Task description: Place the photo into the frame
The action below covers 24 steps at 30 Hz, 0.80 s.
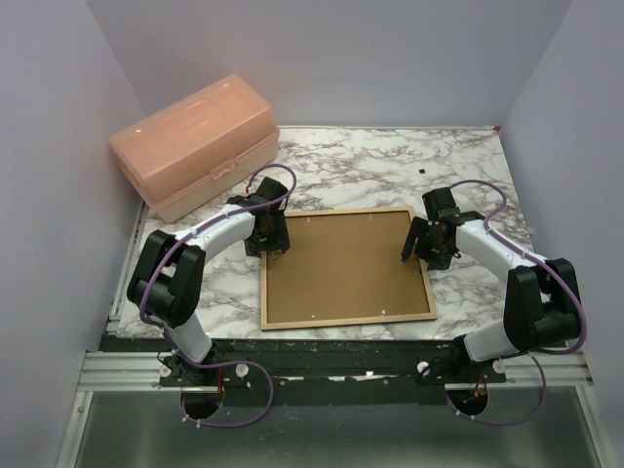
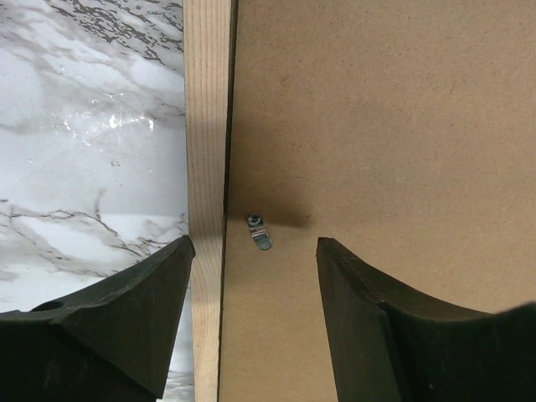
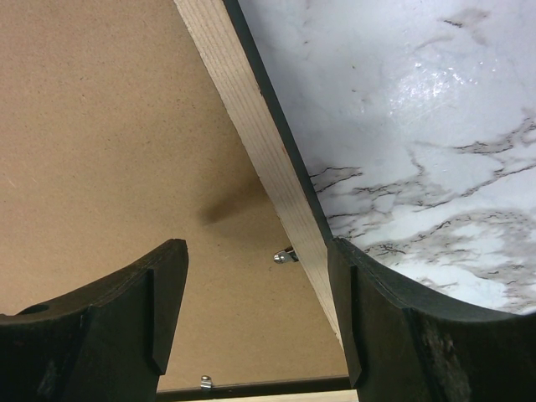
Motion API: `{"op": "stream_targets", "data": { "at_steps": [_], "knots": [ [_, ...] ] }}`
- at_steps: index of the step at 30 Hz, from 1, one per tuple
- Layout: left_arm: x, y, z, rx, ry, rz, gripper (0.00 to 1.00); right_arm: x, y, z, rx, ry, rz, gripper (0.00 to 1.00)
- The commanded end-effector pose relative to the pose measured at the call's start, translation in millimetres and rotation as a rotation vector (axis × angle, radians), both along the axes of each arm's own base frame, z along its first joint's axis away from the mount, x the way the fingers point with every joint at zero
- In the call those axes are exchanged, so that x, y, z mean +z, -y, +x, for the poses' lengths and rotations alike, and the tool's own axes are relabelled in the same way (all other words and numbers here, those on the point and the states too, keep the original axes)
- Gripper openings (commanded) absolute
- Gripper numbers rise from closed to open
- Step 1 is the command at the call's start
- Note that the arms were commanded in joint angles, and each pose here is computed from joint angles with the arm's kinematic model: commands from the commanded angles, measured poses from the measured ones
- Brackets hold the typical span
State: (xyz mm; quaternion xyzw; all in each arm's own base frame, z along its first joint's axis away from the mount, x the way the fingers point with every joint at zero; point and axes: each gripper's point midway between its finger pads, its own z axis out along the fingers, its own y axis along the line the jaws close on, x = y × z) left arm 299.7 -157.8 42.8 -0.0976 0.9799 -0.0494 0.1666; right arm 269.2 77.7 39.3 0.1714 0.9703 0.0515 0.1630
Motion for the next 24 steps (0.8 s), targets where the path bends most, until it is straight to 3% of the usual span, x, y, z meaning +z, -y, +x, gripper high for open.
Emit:
{"op": "stream_targets", "data": {
  "at_steps": [1, 11, 24],
  "knots": [
    [-12, -15, -25, 0.001, -0.101, 0.07, 0.63, -8, -19, -4, 0.028, -0.028, 0.097, 0.73],
    [2, -20, -21, 0.014, -0.062, 0.083, 0.64, -11, -18, -7, 0.03, -0.034, 0.097, 0.73],
    [-19, -8, -4, 0.04, -0.065, 0.053, 0.63, -13, -21, -9, 0.035, -0.034, 0.11, 0.73]
  ]
}}
